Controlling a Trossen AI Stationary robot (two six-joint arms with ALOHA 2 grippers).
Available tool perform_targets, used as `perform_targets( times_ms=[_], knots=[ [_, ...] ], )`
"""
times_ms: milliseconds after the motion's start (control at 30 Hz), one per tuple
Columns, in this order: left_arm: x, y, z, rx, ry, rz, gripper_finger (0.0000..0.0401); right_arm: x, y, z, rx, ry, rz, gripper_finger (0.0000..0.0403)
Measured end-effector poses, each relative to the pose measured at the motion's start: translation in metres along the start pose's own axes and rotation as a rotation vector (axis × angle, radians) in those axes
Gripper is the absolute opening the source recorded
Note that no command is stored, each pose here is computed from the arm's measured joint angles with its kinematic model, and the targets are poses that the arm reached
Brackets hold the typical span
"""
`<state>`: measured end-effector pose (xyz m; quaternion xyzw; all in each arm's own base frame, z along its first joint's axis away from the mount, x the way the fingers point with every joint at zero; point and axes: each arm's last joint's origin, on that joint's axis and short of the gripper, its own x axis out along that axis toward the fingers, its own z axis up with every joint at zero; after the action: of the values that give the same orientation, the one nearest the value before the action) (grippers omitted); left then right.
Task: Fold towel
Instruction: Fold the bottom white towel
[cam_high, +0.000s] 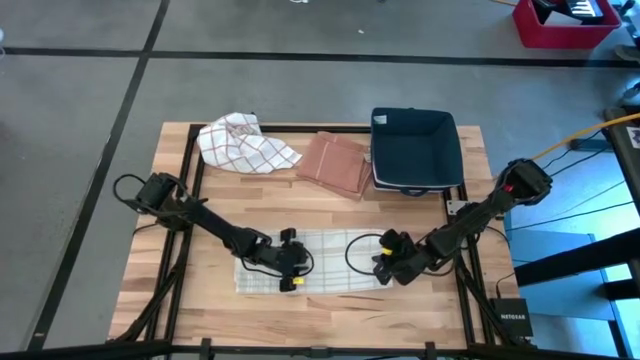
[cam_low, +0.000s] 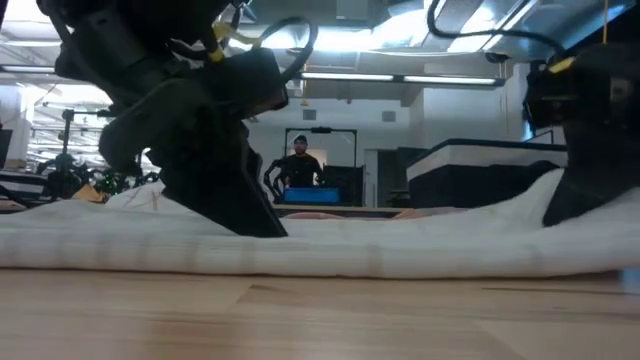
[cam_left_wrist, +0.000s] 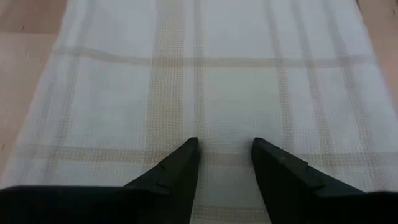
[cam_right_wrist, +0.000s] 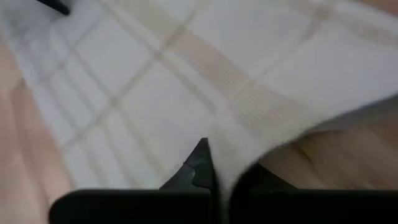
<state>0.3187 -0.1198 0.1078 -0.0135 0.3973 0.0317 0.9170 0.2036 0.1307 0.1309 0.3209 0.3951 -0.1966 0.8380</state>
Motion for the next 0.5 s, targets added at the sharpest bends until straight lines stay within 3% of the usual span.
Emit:
perform_targets(
  times_ms=[200, 500],
  knots=[
    [0.001, 0.003, 0.001, -0.035, 0.003, -0.002, 0.0145, -0.020, 0.024, 0.017, 0.045, -0.061, 0.085, 0.0030],
    [0.002, 0.003, 0.003, -0.033, -0.026, -0.008, 0.0145, -0.033, 0.058, 0.045, 0.039, -0.211, 0.168, 0.0014]
  ],
)
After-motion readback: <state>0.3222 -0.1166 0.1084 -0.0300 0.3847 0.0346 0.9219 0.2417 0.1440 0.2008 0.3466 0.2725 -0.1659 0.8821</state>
